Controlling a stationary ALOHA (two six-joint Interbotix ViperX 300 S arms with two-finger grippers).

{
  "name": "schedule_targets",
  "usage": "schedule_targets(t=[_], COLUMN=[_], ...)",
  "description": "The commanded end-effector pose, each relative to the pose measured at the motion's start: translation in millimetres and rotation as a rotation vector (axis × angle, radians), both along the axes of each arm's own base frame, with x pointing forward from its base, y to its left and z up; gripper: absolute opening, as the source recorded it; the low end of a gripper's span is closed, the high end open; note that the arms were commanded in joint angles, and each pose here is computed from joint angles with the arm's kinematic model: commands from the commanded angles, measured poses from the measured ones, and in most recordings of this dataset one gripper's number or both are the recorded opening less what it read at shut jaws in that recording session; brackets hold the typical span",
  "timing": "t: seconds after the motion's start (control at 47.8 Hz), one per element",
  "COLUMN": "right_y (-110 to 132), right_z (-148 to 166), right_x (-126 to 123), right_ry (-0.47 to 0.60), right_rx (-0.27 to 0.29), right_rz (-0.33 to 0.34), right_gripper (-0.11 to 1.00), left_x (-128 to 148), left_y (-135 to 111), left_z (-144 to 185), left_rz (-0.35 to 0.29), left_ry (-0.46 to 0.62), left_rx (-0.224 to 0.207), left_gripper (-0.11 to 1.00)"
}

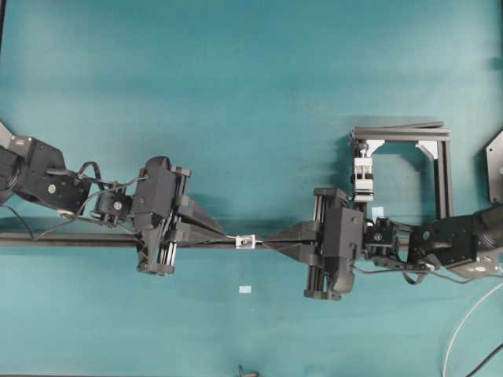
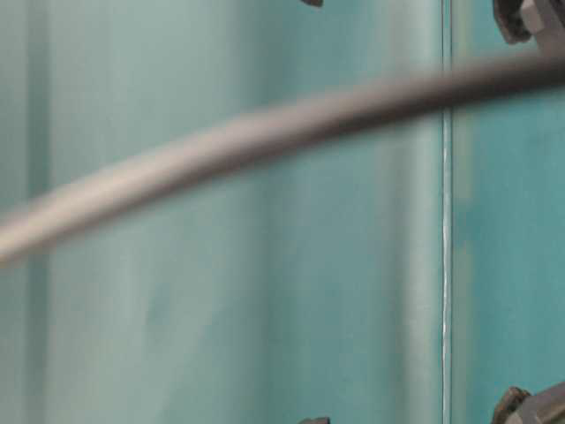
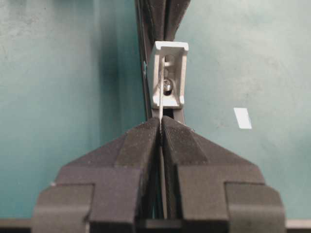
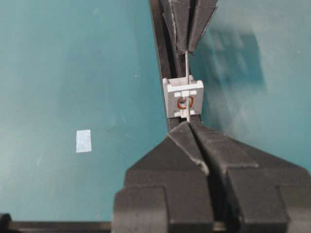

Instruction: Insert the wire through the hole in the metal fitting marked with a red label.

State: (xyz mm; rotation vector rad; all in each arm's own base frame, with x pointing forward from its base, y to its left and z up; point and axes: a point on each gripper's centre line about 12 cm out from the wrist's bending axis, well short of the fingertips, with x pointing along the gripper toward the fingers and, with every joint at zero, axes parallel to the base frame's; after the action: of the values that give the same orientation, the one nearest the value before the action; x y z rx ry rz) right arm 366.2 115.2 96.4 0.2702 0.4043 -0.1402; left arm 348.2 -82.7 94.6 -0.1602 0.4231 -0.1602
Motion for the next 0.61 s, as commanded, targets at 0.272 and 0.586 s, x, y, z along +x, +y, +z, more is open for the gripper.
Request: schedule_targets(t=[0.272,0.586], right_y=[3,4], right_z=[19,23], right_x=[3,-1], right_ry=[-0.048,-0.039], right_rx=[0.027,0.025], right_rz=[0.003,0.027], right_gripper=[0.06,0.88], left_x=[2,-8], left_y=[0,1], left_z=[11,15], left_rz=[0.001,-0.005], left_ry=[-0.030,0.011], left_rx=[-0.006,0.001], left_gripper=[-0.10,-0.10])
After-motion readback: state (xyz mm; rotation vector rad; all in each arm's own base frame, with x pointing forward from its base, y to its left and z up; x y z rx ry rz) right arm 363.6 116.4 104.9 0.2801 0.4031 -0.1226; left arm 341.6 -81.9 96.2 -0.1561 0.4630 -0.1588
